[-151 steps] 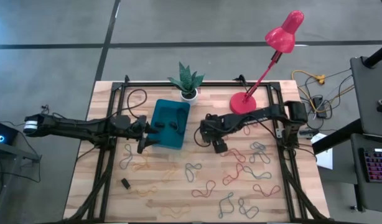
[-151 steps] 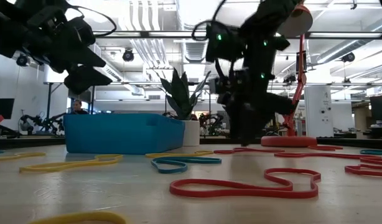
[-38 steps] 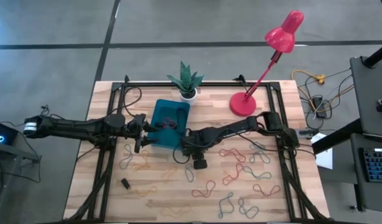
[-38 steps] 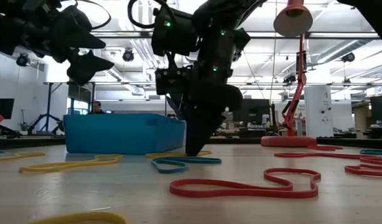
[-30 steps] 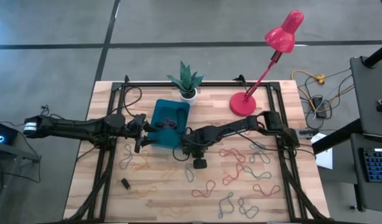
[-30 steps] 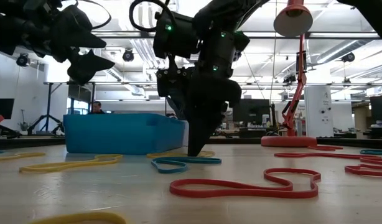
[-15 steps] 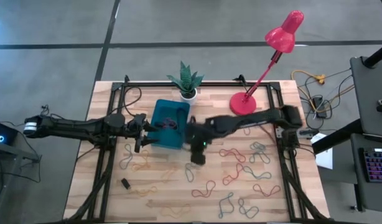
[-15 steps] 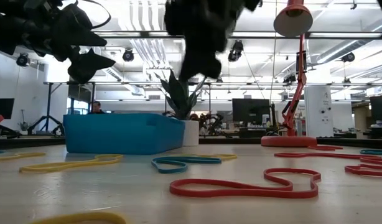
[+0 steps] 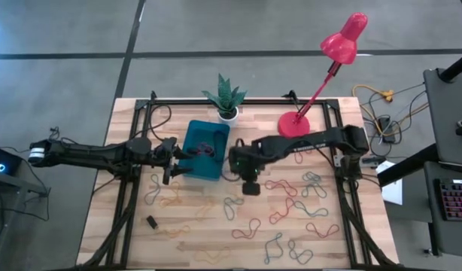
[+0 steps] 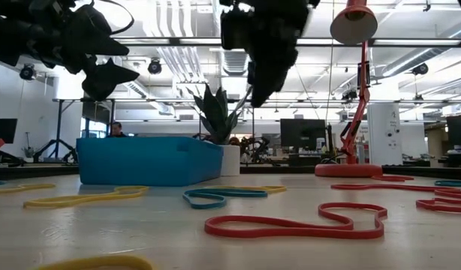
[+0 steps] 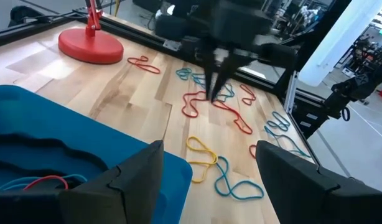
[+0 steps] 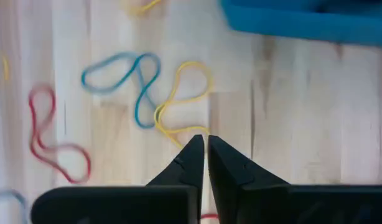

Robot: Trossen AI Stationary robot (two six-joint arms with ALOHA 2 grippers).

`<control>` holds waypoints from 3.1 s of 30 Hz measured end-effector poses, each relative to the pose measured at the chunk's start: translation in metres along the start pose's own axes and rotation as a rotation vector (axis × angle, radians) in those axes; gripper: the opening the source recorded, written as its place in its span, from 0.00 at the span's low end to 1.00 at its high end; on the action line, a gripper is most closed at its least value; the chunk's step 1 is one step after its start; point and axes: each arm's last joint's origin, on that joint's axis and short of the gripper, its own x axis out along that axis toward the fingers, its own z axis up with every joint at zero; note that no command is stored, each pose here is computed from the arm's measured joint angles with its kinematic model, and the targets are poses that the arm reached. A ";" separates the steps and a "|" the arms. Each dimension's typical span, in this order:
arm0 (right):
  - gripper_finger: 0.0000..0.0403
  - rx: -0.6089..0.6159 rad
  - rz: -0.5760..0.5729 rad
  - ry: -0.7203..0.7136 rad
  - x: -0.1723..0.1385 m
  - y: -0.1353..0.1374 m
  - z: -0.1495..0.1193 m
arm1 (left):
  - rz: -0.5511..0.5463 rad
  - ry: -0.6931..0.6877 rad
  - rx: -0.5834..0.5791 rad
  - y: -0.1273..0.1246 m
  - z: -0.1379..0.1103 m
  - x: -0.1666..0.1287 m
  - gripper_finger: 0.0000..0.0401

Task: Pick and place rubber bands into bin
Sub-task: Put the yellow rubber band into the blue bin, then put the orange rubber band into the blue bin

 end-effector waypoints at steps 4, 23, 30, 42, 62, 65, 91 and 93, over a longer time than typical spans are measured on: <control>0.10 -0.176 -0.005 0.050 0.020 0.017 -0.004 | 0.002 0.009 -0.001 0.000 -0.001 0.001 0.60; 0.39 -0.596 -0.009 0.110 0.087 0.043 -0.010 | 0.009 0.025 -0.002 0.001 -0.003 0.003 0.60; 0.33 -0.583 -0.007 0.146 0.101 0.043 -0.016 | 0.012 0.032 -0.003 0.002 -0.003 0.004 0.60; 0.15 -0.586 -0.037 0.174 0.111 0.046 -0.031 | 0.014 0.036 -0.003 0.002 -0.004 0.004 0.60; 0.02 0.103 -0.036 -0.135 0.058 0.011 0.001 | 0.014 0.029 -0.002 0.002 -0.003 0.004 0.60; 0.02 0.215 -0.069 -0.322 0.028 -0.005 0.016 | 0.010 0.019 -0.001 0.001 -0.002 0.004 0.60; 0.18 0.234 -0.146 -0.248 0.044 -0.072 0.096 | -0.002 -0.002 -0.002 0.000 0.001 0.004 0.60; 0.24 0.106 -0.154 -0.217 0.037 -0.061 0.097 | -0.002 -0.003 -0.001 0.000 0.001 0.003 0.60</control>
